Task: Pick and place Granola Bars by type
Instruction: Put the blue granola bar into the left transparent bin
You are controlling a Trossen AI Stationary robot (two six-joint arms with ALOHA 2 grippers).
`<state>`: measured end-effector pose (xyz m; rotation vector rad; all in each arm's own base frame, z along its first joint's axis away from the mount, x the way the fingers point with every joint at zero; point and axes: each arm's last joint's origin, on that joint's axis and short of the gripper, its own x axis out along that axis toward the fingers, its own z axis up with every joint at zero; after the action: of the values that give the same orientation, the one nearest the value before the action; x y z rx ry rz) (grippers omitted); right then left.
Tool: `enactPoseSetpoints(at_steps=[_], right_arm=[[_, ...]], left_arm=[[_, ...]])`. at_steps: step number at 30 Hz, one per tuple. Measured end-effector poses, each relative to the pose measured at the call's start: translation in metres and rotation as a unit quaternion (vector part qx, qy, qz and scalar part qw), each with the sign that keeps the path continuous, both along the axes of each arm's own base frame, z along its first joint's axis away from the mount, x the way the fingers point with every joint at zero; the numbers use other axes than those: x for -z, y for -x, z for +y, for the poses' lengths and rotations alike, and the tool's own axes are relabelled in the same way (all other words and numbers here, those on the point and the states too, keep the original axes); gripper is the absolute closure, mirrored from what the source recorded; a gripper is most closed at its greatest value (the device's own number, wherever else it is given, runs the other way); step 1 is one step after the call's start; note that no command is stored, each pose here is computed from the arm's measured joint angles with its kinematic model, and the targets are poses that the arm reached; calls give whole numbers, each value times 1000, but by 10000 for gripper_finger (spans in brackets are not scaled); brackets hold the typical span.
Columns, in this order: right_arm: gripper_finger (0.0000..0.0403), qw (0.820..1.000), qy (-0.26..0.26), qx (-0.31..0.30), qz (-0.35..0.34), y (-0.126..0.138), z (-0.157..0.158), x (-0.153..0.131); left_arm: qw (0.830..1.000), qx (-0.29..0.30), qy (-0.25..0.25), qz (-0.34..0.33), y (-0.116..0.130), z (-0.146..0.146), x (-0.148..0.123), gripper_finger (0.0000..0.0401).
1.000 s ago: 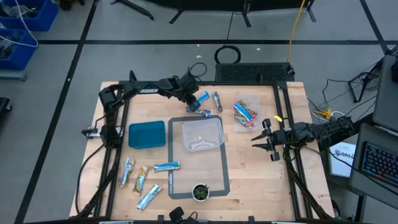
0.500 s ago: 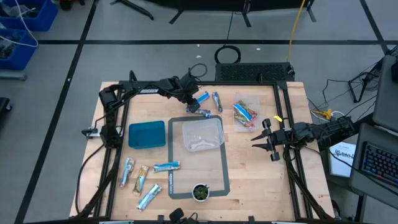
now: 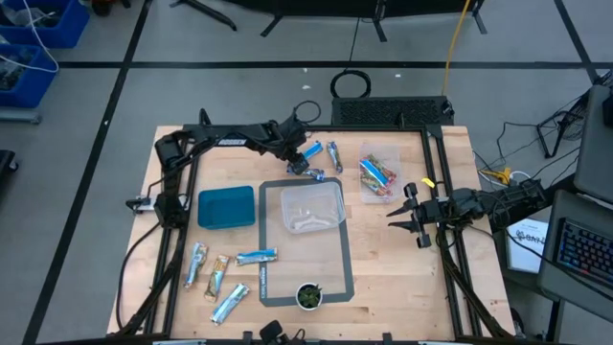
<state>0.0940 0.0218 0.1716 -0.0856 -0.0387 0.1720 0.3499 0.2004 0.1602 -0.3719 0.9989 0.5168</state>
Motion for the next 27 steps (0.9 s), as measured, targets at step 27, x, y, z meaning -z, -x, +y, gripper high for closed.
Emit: enactPoseSetpoints(at_steps=[27], right_arm=[[308,1000,0,0,0,0,0,0]], left_arm=[[1000,-7,1,14,-5,2,20,208]])
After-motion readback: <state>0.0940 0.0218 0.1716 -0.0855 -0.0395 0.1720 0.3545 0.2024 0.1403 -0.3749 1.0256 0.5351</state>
